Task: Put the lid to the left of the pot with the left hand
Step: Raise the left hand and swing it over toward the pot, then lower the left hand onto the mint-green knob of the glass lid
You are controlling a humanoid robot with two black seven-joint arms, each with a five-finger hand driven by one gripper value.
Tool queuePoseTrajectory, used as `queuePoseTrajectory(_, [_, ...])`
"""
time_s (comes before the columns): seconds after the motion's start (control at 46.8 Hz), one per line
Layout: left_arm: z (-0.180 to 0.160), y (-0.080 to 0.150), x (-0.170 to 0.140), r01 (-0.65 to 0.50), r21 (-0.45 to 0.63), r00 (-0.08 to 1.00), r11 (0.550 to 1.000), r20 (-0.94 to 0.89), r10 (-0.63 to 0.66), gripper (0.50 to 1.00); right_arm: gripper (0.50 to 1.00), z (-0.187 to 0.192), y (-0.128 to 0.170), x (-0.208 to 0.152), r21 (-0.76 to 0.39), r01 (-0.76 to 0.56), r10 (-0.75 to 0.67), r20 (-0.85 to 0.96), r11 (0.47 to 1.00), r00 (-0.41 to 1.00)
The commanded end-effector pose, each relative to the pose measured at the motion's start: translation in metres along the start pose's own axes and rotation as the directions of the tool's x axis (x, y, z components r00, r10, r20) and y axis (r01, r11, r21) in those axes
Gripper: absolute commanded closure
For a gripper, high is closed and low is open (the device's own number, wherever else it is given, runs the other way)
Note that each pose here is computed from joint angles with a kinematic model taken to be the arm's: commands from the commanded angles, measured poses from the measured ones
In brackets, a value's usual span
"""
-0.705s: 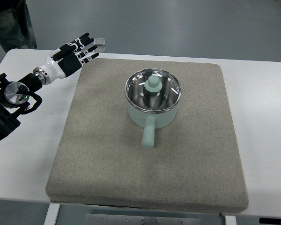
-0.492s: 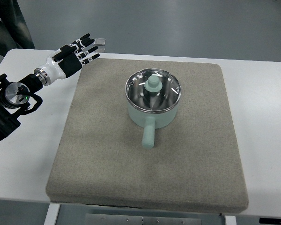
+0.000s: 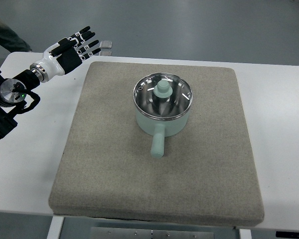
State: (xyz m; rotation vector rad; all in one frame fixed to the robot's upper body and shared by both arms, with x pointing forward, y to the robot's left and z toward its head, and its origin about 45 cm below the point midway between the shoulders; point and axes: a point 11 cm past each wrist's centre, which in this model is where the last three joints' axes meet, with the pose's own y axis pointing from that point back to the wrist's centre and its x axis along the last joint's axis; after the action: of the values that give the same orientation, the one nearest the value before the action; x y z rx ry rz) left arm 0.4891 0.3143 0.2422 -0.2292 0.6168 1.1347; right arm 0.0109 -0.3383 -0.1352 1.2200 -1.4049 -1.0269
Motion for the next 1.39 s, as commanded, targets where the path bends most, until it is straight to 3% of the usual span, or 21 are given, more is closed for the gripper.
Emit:
queuePoseTrajectory(0.0, [0.003, -0.005, -0.007, 0.004, 0.033, 0.993, 0.999, 0.120, -0.008, 0.504, 0.576, 0.000, 0.000, 0.000, 0.000, 0.000, 0.000, 0.000, 1.000, 1.000])
queuePoseTrajectory(0.128, [0.015, -0.009, -0.016, 0.024, 0.018, 0.942, 1.000, 0.334, -0.029, 0.504, 0.576, 0.000, 0.000, 0.000, 0.000, 0.000, 0.000, 0.000, 1.000, 1.000])
queuePoseTrajectory(0.363, [0.041, -0.022, -0.043, 0.056, 0.067, 0.819, 0.996, 0.568, -0.084, 0.506, 0.576, 0.000, 0.000, 0.000, 0.000, 0.000, 0.000, 0.000, 1.000, 1.000])
queuePoseTrajectory(0.599, [0.051, -0.038, -0.082, 0.080, 0.168, 0.585, 0.983, 0.790, -0.183, 0.506, 0.576, 0.000, 0.000, 0.000, 0.000, 0.000, 0.000, 0.000, 1.000, 1.000])
queuePoseTrajectory(0.727, [0.046, -0.045, -0.111, 0.092, 0.257, 0.386, 0.962, 0.881, -0.273, 0.506, 0.576, 0.000, 0.000, 0.000, 0.000, -0.001, 0.001, 0.000, 1.000, 1.000])
queuePoseTrajectory(0.941, [0.056, -0.050, -0.152, 0.159, 0.314, 0.196, 0.936, 0.919, -0.342, 0.506, 0.576, 0.000, 0.000, 0.000, 0.000, 0.000, 0.000, 0.000, 1.000, 1.000])
queuePoseTrajectory(1.219, [0.048, -0.055, -0.212, 0.096, 0.458, -0.240, 0.884, 0.872, -0.426, 0.506, 0.576, 0.000, 0.000, 0.000, 0.000, 0.000, 0.000, 0.000, 1.000, 1.000])
queuePoseTrajectory(1.368, [0.031, -0.055, -0.226, 0.031, 0.507, -0.466, 0.862, 0.770, -0.436, 0.504, 0.576, 0.000, 0.000, 0.000, 0.000, 0.000, 0.000, 0.000, 1.000, 1.000])
